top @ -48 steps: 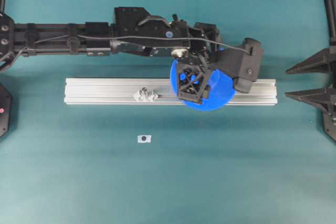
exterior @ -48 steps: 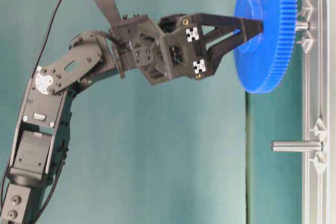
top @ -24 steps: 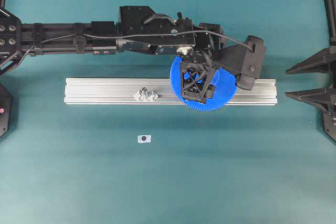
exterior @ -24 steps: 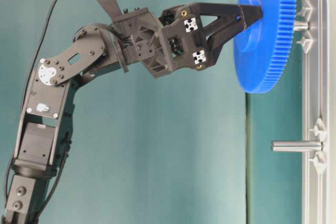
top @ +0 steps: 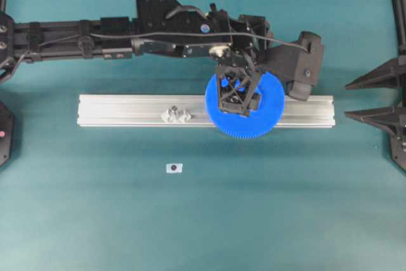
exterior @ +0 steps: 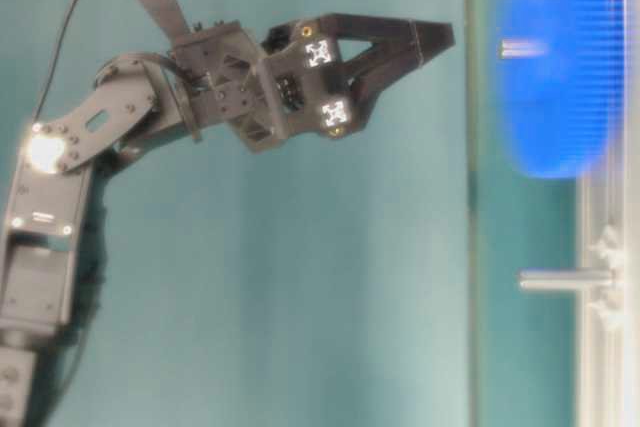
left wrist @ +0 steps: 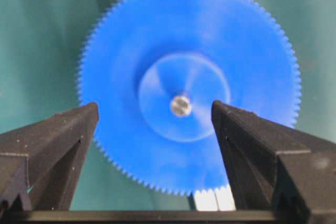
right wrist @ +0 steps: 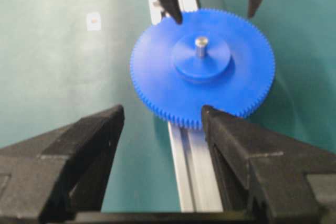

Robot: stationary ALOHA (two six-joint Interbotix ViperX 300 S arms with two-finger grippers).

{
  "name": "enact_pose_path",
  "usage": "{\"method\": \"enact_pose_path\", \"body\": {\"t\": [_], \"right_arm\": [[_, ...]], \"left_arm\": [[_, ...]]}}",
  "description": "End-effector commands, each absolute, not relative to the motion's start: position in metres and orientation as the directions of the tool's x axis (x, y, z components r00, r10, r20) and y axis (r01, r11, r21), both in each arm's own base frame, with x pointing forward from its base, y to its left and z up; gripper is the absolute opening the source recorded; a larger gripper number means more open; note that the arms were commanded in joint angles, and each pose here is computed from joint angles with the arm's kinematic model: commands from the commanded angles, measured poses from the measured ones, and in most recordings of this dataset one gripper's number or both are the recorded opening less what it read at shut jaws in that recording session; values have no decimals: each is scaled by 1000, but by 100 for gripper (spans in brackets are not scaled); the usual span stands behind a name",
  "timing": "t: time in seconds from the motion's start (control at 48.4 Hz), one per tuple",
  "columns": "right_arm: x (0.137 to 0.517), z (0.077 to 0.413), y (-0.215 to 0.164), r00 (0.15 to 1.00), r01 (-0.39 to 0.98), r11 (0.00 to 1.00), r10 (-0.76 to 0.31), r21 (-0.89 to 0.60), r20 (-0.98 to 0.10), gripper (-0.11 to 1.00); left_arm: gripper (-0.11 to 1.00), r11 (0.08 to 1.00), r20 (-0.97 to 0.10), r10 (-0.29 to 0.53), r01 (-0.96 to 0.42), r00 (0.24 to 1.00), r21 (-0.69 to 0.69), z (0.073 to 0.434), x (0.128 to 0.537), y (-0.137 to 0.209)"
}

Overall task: Insert the large gear onto the shaft.
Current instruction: 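Push the blue gear down onto the left shaft with the left gripper, then open the left gripper and withdraw it from the gear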

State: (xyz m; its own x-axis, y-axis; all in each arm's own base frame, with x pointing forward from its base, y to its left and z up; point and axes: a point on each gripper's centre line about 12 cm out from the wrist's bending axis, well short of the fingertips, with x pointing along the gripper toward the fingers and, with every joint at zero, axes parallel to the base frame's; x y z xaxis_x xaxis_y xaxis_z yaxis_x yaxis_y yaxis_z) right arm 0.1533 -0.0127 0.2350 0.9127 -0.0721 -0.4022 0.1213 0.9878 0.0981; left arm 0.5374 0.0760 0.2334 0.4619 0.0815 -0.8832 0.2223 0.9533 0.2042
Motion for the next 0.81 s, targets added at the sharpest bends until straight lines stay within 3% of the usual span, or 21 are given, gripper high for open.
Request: {"method": "enact_pose_path", "body": {"t": [0.0,0.289,0.786], "right_arm": [[155,238,-13,916,125,987,-74,106,-394,69],[154,239,-13,917,125,986,-74,107,-391,69],[153,237,-13,916,125,986,-73,107,-394,69]], "left_arm": [[88,952,-869,85,217,487,215,245,538,75],[88,951,-847,89,209,524,229,267,533,73],[88,973,-817,94,122,568,197,301,482,66]]}}
